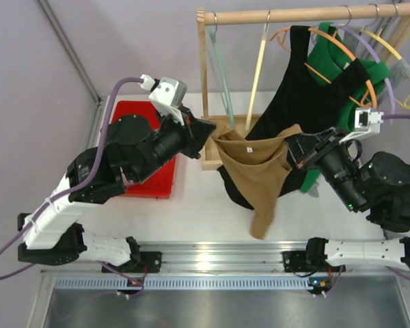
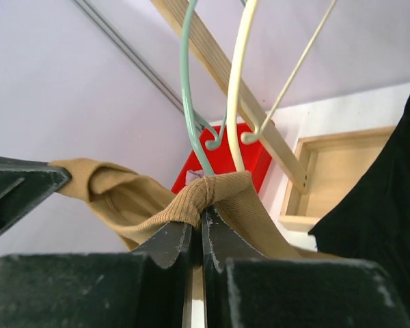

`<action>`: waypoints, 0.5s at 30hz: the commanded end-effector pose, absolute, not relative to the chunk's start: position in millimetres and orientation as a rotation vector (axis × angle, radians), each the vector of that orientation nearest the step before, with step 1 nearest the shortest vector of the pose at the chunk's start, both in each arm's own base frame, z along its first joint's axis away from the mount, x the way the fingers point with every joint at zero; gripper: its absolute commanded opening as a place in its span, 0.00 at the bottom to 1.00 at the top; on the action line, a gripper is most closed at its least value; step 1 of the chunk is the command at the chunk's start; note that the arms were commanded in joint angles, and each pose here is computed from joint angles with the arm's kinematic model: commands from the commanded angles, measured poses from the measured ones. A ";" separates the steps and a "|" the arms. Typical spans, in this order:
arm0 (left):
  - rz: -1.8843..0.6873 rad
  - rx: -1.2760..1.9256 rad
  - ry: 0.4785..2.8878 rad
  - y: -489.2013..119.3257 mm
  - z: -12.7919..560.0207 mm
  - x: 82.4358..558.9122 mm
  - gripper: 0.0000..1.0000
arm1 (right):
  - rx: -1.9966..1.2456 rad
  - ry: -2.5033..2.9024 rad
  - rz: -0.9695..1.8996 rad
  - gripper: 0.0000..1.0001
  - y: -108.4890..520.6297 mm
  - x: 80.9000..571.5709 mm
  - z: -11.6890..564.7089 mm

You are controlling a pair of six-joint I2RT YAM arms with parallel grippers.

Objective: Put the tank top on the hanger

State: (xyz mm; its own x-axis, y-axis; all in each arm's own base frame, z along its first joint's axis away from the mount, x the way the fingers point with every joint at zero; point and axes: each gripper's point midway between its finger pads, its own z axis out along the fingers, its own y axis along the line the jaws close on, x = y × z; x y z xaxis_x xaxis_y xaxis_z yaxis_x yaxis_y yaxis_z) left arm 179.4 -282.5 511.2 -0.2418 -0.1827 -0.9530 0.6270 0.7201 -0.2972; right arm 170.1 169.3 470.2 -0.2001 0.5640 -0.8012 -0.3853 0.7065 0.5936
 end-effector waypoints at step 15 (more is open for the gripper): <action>-0.748 0.257 1.562 -257.8 526.6 187.7 0.00 | -0.013 1.610 0.617 0.00 175.2 182.3 478.5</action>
State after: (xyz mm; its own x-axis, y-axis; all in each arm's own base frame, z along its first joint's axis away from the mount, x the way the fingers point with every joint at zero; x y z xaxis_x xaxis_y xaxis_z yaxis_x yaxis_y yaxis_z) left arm 184.4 -258.6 524.1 -0.1723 -0.2237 -0.9593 0.5903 0.7562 -0.2824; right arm 179.6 184.5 479.6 -0.1583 0.3542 -0.9217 -0.3946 0.8330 0.3879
